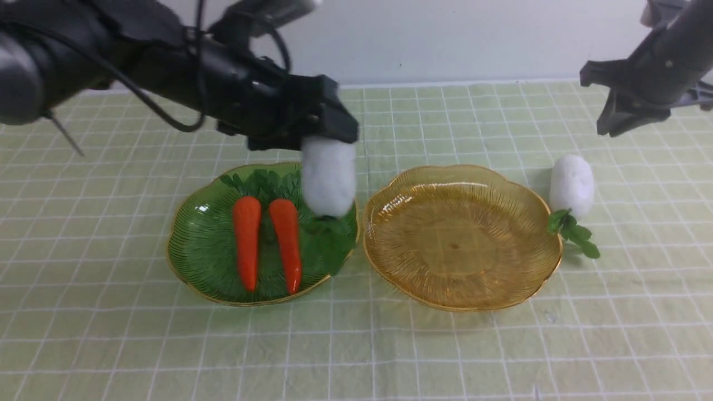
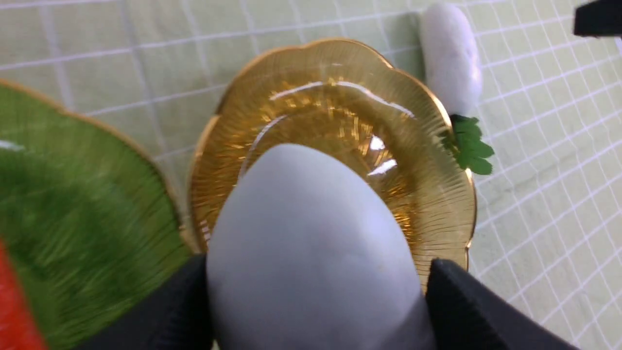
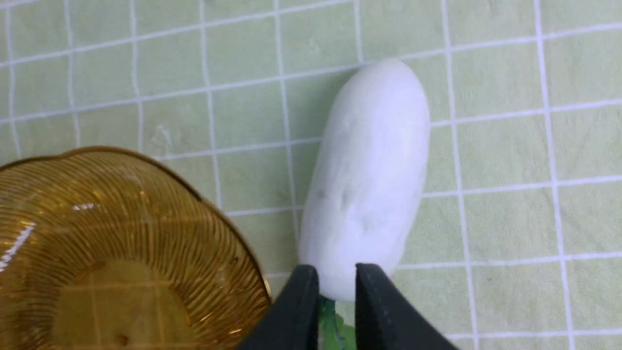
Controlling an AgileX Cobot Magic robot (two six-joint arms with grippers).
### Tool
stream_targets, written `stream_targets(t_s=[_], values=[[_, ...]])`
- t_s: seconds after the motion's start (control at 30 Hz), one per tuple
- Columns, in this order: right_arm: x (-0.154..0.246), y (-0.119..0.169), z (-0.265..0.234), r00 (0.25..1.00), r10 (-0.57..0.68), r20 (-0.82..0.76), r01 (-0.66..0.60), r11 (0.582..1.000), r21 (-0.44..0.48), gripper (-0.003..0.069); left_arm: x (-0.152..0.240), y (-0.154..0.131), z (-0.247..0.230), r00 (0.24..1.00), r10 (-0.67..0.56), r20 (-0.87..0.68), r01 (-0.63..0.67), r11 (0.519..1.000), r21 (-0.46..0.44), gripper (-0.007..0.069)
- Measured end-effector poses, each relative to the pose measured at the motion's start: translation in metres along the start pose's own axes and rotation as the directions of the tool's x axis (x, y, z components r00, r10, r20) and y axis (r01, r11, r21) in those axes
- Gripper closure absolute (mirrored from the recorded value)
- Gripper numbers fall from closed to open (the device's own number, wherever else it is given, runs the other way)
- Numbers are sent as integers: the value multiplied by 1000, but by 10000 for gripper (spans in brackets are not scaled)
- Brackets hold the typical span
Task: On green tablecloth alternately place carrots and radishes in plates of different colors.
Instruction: 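Pick up the white radish and place it on the plate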
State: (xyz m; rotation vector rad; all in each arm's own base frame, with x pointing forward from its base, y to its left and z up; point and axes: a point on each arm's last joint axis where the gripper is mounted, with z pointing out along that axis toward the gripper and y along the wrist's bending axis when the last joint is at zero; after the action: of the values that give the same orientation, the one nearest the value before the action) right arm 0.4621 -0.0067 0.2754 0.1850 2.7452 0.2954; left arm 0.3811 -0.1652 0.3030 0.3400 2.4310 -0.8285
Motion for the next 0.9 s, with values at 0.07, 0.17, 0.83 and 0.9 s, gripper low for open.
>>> stream_targets(t_s=[0.07,0.17,0.83,0.9], values=[[-1,-12,19,999,41,-35,-42,999,-19,442,1,-9,24,1000,21,-8,-21,1000,12,139],[1,-19,42,995,63,-78,-65,997,-29,305,6,-10,58,999,16,-29,-15,1000,14,139],[-7,-35,77,990,102,-97,-111,990,-93,186,-4,-6,64,994,-22,-108,28,998,58,226],[-17,-34,39,994,111,-13,-112,984,-136,186,-13,-9,26,994,31,-109,-28,999,31,466]])
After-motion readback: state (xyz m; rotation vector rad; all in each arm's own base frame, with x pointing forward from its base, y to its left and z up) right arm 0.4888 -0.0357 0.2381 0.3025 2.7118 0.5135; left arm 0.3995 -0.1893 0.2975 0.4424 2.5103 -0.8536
